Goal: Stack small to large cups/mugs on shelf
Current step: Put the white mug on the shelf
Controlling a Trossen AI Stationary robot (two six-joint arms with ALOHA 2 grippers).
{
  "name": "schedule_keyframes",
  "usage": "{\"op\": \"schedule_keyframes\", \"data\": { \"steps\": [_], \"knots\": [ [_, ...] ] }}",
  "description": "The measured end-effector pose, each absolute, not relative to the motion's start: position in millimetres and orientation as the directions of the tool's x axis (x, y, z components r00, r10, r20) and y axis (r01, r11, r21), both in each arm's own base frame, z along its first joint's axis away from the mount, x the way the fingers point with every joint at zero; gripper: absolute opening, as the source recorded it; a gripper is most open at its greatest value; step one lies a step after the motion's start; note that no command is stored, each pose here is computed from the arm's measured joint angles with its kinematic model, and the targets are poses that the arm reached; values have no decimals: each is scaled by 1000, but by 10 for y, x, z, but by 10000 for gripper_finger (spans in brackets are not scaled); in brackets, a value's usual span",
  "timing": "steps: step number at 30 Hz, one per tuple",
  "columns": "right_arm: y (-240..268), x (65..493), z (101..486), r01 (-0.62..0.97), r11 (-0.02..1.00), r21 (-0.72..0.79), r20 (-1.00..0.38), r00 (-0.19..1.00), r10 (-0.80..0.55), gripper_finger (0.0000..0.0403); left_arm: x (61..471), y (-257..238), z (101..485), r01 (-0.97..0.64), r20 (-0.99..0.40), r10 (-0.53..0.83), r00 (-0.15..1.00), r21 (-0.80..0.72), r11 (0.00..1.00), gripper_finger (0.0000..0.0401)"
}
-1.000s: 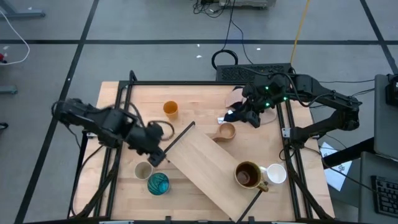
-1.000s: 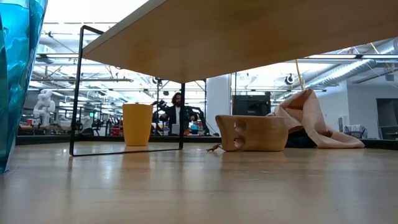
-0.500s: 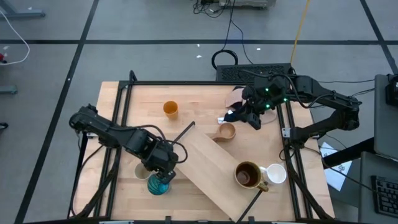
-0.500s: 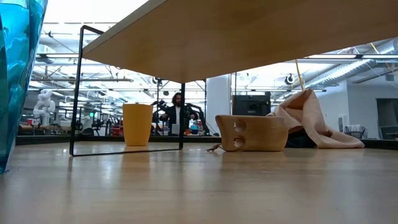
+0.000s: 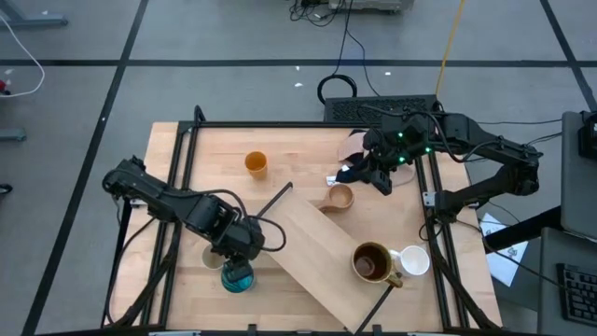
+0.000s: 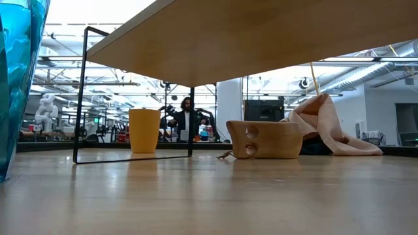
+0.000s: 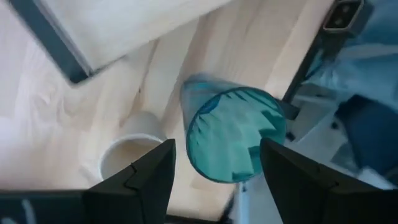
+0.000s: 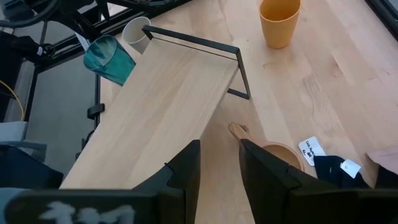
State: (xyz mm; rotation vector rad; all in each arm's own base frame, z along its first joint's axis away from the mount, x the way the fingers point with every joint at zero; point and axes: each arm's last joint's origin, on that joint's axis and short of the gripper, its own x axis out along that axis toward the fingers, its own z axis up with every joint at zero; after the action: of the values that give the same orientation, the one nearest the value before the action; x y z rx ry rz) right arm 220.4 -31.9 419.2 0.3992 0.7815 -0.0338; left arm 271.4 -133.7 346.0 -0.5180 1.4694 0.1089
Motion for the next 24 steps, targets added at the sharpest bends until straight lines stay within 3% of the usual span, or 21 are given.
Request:
{"op": "schedule_keyframes", "data": {
  "steps": [12,24],
  "knots": [
    [-314,2171,4161,207,915,348,-723,680,121,100,2793,-1147,3455,-322,-979,-92,184,-149,935,234],
    [-294,1880,3978,414,863,291,-915,385,123,100,2982,-695,3465,-421,-968,-29,249,-135,897,234]
  ]
}}
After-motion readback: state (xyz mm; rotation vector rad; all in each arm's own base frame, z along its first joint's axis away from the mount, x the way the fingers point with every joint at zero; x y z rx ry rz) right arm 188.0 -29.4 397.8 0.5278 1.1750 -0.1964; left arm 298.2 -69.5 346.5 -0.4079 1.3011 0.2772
